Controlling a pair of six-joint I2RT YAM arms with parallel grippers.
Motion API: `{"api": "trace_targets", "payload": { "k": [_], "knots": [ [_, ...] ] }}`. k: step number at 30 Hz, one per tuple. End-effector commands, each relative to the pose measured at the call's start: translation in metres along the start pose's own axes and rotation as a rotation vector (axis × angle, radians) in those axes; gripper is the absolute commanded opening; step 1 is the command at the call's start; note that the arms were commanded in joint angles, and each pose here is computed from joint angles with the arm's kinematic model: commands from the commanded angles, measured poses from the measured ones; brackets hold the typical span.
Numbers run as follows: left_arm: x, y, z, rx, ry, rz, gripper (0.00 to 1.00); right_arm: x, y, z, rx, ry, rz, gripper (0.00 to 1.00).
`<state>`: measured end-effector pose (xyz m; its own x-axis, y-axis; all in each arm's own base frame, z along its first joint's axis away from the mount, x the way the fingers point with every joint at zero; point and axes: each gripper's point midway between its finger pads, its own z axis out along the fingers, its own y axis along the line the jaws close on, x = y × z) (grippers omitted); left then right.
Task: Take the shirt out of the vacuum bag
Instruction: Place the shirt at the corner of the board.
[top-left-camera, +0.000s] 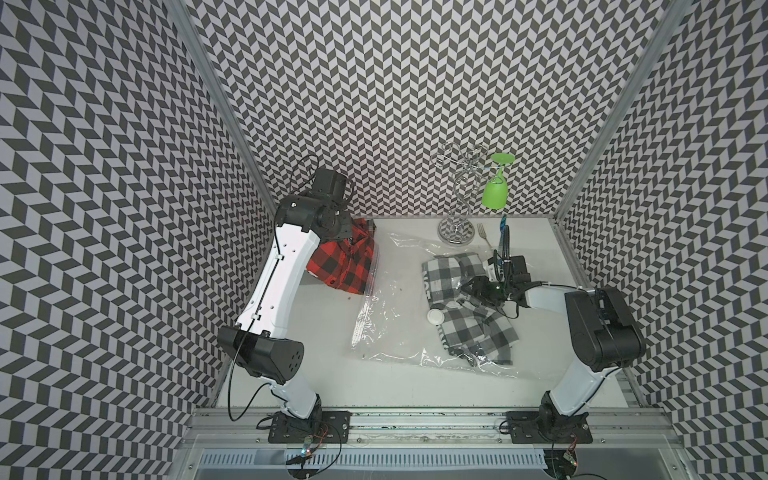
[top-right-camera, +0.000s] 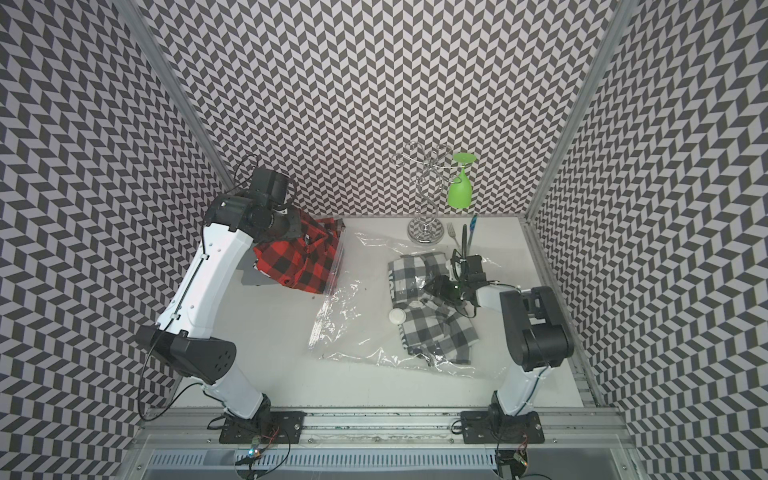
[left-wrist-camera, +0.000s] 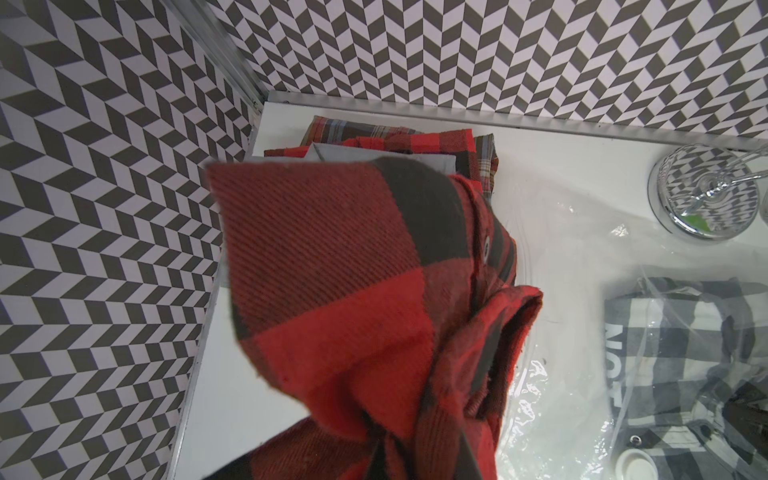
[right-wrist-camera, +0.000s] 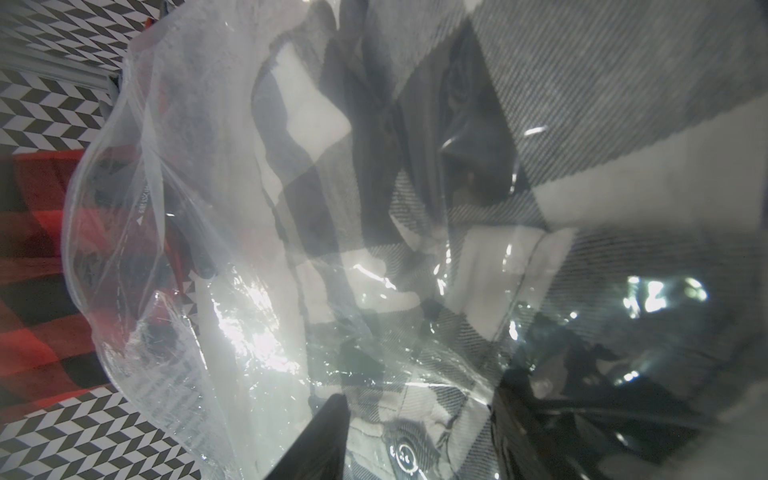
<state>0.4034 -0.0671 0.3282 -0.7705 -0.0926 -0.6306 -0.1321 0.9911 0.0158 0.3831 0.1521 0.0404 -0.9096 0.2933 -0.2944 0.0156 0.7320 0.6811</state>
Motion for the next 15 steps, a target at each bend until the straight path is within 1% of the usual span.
{"api": "trace_targets", "payload": {
  "k": [1, 7, 15],
  "knots": [
    [-0.009, 0.002, 0.001, -0.023, -0.018, -0.02, 0.0, 0.033, -0.042, 0.013, 0.129, 0.085, 0.065, 0.57],
    [-0.022, 0.004, 0.016, -0.029, -0.026, -0.034, 0.0, 0.036, -0.043, 0.012, 0.131, 0.086, 0.063, 0.57],
    [-0.049, 0.035, 0.034, -0.002, -0.054, -0.132, 0.0, 0.041, -0.048, 0.012, 0.148, 0.094, 0.064, 0.57]
  ]
}}
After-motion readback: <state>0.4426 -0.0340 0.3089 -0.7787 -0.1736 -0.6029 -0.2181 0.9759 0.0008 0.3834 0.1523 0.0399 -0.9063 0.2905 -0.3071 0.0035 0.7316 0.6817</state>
